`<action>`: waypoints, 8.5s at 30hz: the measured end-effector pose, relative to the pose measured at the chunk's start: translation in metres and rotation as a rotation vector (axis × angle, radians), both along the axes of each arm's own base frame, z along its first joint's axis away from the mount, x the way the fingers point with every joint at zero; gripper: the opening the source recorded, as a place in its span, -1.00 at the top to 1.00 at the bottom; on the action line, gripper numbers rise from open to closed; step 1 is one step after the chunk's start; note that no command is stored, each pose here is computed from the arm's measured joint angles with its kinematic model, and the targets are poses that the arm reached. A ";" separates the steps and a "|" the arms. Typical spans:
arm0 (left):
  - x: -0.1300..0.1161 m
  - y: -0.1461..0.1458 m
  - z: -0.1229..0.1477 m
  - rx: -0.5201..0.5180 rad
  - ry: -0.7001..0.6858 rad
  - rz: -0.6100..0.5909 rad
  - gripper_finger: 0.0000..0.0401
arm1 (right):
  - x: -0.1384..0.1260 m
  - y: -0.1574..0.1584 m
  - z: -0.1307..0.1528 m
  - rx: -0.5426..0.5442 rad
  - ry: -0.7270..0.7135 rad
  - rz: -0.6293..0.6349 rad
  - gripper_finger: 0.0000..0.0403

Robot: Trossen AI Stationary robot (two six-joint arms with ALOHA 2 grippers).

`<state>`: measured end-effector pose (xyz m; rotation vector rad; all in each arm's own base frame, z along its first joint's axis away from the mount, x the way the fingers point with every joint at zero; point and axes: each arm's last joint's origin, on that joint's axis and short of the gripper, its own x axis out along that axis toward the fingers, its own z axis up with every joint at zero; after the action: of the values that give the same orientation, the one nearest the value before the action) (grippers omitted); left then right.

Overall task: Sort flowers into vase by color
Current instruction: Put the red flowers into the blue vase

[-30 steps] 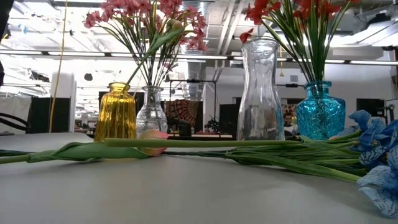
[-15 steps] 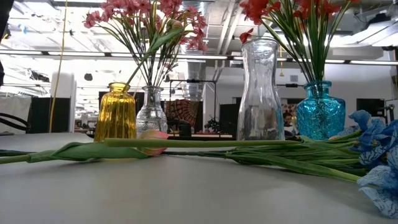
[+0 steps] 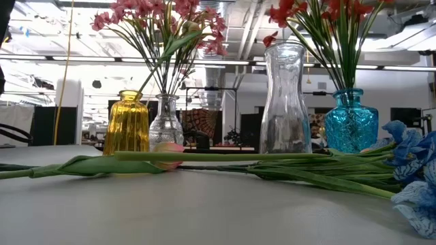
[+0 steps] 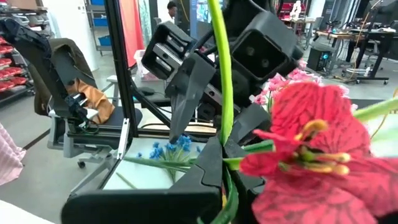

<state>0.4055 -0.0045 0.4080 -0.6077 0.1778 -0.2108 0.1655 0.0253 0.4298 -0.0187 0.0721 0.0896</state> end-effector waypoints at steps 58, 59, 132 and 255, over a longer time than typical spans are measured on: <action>0.004 0.000 -0.008 0.115 0.012 0.012 0.99 | 0.000 0.000 0.002 0.040 -0.013 0.019 0.75; 0.004 0.000 -0.008 0.122 0.011 0.013 0.99 | 0.000 0.000 0.002 0.040 -0.013 0.019 0.74; -0.011 0.007 0.010 0.507 -0.073 0.114 0.21 | -0.043 -0.016 0.031 0.031 -0.284 -0.076 0.81; -0.084 0.001 0.018 0.631 0.317 0.062 0.20 | -0.082 -0.022 -0.141 0.142 0.384 -0.228 -0.13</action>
<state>0.3220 -0.0035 0.4259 -0.0136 0.5082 0.0100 0.0835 0.0030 0.2887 0.1490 0.4502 -0.1312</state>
